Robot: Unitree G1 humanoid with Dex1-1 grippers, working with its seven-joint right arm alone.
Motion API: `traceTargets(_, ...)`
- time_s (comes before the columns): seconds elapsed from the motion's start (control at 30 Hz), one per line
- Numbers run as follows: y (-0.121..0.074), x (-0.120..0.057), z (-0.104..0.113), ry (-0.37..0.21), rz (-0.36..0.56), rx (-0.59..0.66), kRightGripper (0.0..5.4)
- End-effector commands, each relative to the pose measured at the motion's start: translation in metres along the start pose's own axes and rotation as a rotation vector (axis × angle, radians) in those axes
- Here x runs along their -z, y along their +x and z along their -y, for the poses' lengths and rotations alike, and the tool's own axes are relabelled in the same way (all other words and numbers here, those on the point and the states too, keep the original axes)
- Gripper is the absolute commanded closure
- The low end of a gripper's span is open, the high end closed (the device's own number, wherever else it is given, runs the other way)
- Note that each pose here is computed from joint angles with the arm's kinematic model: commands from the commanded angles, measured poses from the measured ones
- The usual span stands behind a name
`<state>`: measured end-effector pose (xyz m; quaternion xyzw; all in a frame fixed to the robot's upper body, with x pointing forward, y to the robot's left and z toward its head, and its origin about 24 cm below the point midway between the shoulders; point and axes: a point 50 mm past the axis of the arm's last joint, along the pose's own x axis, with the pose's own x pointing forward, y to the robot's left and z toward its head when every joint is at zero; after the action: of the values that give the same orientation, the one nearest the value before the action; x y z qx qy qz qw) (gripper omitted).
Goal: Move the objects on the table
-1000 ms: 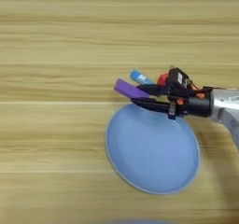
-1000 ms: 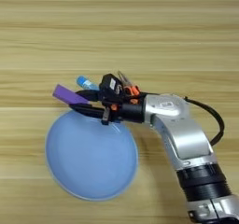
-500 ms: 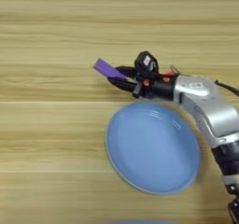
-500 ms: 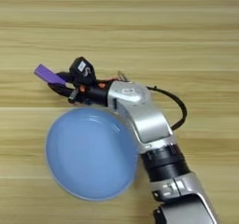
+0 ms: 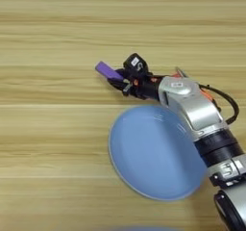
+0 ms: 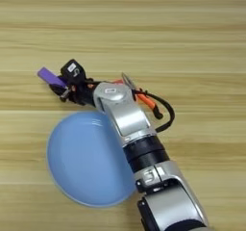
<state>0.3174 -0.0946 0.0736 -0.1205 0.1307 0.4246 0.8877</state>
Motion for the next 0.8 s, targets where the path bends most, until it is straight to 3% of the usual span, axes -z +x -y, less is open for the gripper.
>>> traceTargets(0.03,0.003,-0.035,0.01,-0.093,0.101,0.045,4.0)
traceTargets(0.33,0.018,-0.021,0.021,-0.055,0.06,0.165,4.0)
traceTargets(0.8,0.024,-0.001,0.019,-0.054,-0.031,0.149,4.0)
